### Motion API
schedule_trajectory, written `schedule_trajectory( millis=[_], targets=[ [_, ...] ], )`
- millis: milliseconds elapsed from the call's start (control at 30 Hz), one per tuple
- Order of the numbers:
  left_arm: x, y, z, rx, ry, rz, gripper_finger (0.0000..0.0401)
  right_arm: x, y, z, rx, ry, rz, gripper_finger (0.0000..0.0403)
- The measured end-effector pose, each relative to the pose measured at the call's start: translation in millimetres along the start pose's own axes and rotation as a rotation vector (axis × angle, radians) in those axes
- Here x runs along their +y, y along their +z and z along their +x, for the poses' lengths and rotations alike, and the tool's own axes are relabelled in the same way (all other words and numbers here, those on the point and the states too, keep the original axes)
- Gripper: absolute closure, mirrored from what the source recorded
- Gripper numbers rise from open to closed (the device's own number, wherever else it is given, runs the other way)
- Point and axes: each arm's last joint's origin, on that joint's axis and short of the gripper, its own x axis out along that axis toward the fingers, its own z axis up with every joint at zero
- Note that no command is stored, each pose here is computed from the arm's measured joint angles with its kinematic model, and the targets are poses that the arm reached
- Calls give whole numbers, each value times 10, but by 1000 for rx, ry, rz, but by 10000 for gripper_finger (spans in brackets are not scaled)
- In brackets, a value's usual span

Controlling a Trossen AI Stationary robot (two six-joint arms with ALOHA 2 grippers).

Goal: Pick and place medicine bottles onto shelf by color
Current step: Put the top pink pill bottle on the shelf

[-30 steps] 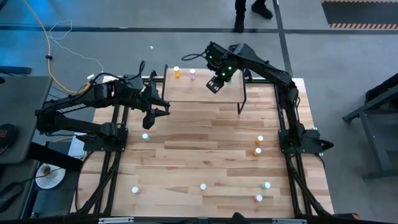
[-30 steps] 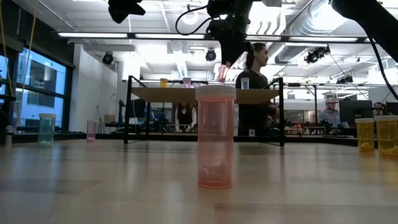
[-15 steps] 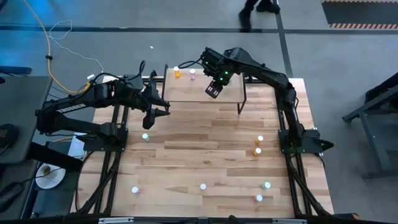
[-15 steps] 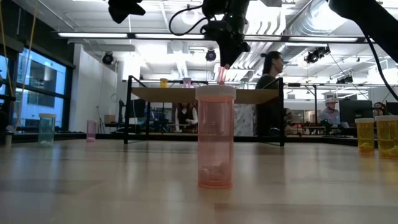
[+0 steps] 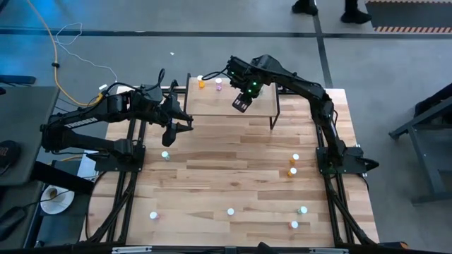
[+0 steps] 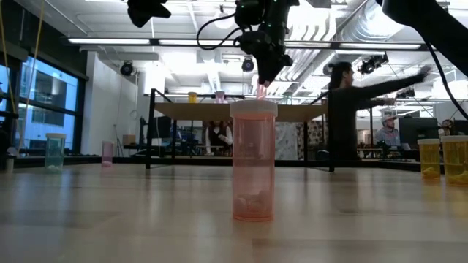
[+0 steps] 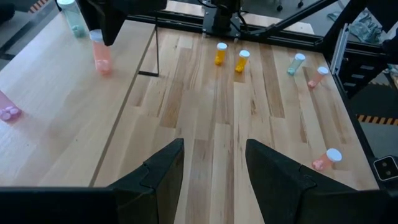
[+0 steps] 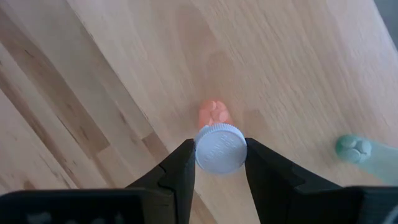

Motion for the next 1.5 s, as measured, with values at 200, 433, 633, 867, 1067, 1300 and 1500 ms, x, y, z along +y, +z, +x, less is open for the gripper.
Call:
schedule_trajectory(
  millis=[200,433,633,867,1067,1300,1500],
  targets=[
    [0,0,0,0,0,1,238,0,2,2,-1,0,0,284],
    [0,0,0,0,0,0,238,0,2,2,-1,0,-1,284],
    [-1,0,0,0,0,1,238,0,2,2,-1,0,-15,284],
    [0,0,0,0,0,0,238,0,4,2,-3,0,-15,284],
    [-1,0,0,0,0,1,238,0,4,2,-3,0,-16,276],
    [-1,0,-1,0,0,1,238,-22,2,2,1,-2,-3,264],
    [-1,0,-1,0,0,1,238,-62,12,3,-6,-8,13,264]
  ],
)
